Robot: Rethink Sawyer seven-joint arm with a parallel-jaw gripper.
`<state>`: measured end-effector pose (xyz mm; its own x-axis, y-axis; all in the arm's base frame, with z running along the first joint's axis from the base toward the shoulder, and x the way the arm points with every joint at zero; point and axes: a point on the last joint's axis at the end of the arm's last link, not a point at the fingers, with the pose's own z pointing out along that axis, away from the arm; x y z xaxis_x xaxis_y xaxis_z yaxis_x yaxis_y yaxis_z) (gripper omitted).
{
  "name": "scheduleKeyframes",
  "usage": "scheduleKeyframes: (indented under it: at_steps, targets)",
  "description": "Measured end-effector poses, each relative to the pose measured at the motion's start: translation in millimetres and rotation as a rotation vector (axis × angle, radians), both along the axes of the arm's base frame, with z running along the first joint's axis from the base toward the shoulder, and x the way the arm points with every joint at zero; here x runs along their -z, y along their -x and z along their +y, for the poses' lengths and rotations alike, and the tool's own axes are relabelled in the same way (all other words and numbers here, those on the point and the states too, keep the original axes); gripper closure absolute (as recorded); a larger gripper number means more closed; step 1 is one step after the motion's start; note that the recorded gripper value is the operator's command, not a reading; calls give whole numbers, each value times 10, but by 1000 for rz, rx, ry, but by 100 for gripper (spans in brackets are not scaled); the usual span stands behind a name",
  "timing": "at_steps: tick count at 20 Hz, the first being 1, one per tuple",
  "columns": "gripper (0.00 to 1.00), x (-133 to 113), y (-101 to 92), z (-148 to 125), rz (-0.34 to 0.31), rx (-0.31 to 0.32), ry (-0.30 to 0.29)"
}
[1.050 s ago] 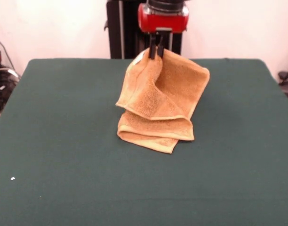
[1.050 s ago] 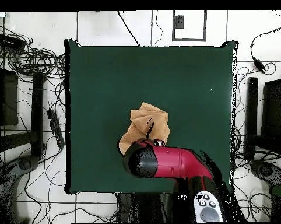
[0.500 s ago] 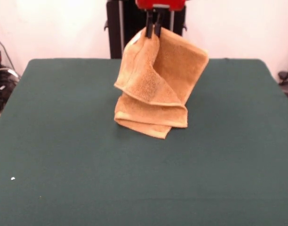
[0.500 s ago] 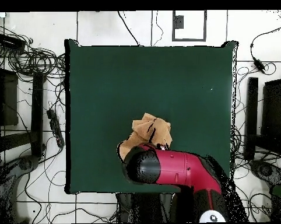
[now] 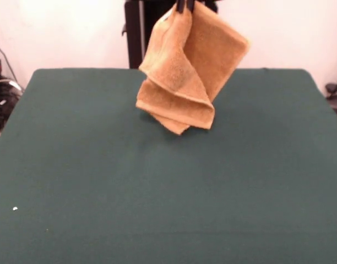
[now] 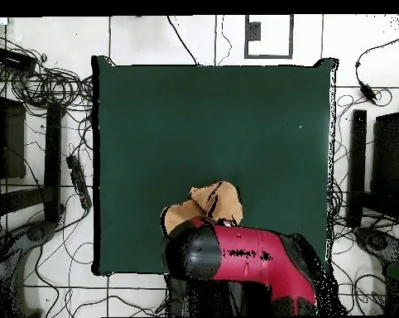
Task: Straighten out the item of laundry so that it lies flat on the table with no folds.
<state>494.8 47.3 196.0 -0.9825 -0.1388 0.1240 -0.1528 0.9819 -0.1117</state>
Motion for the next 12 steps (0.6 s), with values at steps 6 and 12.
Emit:
scheduleKeyframes:
  at_steps: [6, 12]
  targets:
    - [100, -314, 104, 70, 31, 10, 3]
    - [100, -496, 173, -44, 15, 41, 8]
